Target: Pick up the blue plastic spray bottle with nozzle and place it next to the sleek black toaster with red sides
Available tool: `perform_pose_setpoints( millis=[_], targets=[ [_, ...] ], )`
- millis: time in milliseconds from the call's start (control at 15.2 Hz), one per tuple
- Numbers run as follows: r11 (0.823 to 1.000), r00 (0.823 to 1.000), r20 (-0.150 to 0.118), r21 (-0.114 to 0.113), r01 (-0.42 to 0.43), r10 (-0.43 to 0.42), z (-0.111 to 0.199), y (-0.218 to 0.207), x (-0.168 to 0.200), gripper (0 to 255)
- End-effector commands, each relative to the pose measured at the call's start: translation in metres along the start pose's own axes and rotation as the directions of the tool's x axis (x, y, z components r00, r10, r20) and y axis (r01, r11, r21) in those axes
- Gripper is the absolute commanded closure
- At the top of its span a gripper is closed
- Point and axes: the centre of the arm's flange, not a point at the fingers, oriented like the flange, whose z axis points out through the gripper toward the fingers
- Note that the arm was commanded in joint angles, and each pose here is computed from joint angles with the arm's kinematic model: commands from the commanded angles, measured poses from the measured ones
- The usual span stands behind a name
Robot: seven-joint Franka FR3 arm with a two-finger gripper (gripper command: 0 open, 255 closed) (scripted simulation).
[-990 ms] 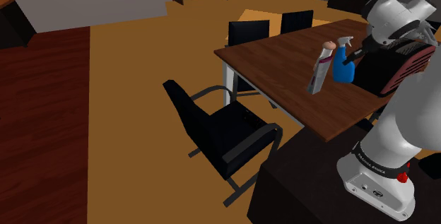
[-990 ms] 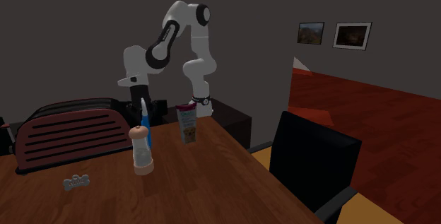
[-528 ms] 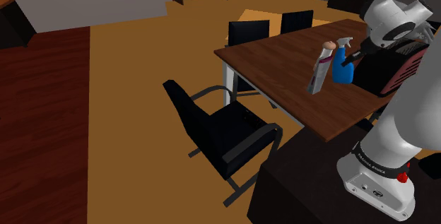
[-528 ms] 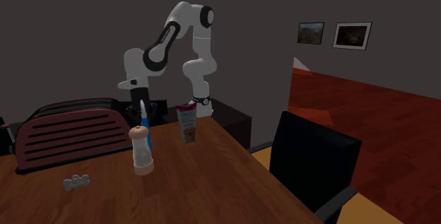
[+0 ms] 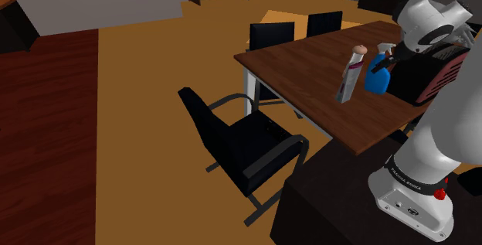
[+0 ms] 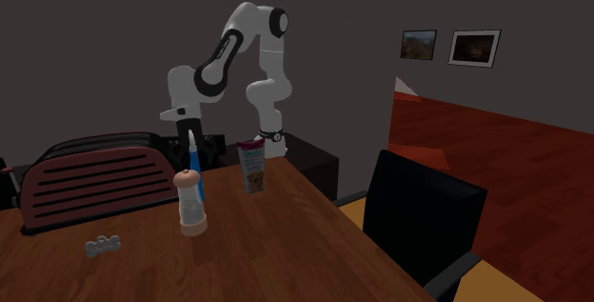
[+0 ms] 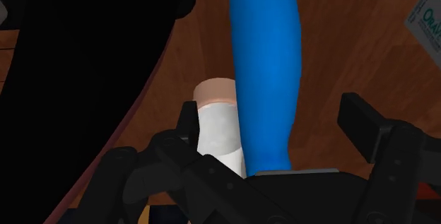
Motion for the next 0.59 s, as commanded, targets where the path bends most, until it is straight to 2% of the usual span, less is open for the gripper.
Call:
perform_pose_setpoints(
  millis=[0,198,528],
  targets=[
    [1.0,1.0,0.0,-0.002,-0.002,0.002,-0.013,0.001,-0.001,0],
    [1.0,1.0,0.0,-0.002,-0.002,0.002,-0.05,0.001,-0.001,0],
    [1.0,1.0,0.0,-0.002,-0.001,0.001,-0.05,0.001,-0.001,0]
  ],
)
